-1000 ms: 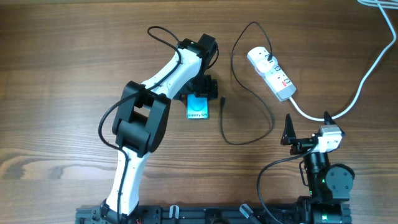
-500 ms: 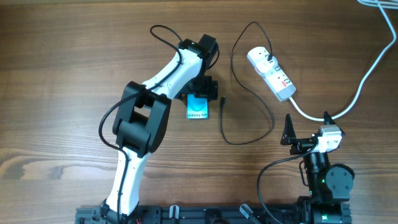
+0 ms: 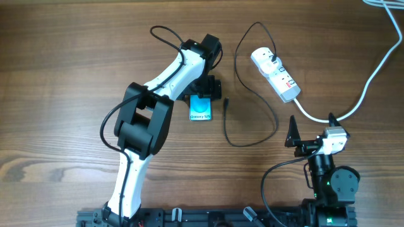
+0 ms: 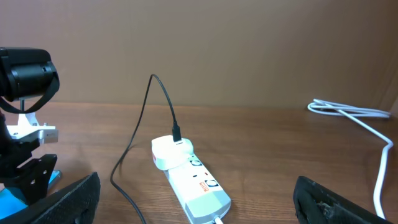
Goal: Plug charger to phone and switch on socket
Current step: 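Lower the left gripper and grasp the phone's top edge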
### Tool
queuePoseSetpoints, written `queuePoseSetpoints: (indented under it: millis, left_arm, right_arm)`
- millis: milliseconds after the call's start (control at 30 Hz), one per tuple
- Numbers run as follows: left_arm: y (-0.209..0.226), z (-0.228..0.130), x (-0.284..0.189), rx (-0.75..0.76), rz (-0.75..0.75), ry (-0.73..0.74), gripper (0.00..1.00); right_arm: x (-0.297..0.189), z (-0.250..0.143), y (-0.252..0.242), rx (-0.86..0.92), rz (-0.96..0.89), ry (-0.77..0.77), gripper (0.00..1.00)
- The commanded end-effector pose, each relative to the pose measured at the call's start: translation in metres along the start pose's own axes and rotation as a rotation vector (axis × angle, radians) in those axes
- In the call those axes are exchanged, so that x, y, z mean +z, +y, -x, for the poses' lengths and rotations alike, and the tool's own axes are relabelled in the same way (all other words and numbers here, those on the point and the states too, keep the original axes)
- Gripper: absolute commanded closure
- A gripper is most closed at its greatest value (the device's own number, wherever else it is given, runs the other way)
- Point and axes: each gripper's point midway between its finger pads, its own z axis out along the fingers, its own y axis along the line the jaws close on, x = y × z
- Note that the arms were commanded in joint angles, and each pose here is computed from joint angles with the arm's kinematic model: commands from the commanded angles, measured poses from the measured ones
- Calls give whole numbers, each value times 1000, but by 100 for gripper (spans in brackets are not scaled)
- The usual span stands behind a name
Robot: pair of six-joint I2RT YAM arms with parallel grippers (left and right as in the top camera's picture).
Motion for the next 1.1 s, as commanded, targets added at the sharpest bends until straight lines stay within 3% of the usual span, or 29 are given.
queuePoseSetpoints:
  millis: [0,600,667,700,1067]
  left_arm:
    - [1,-9,16,-19,6,43,0]
    - [-5,-13,17,-4,8,42,0]
    - [-4,-12,17,-7,7,42,3]
    - [-4,-12,17,-6,7,42,10]
    - [-4,-12,17,-6,8,43,30]
  right_arm:
    - [0,1,-1,-11,-6,-3,0]
    - [0,1,-1,-11,-6,-3,0]
    - [0,1,-1,-11,-6,-3,0]
    - [0,1,-1,-11,-6,-3,0]
    - [0,1,-1,-11,-6,-3,0]
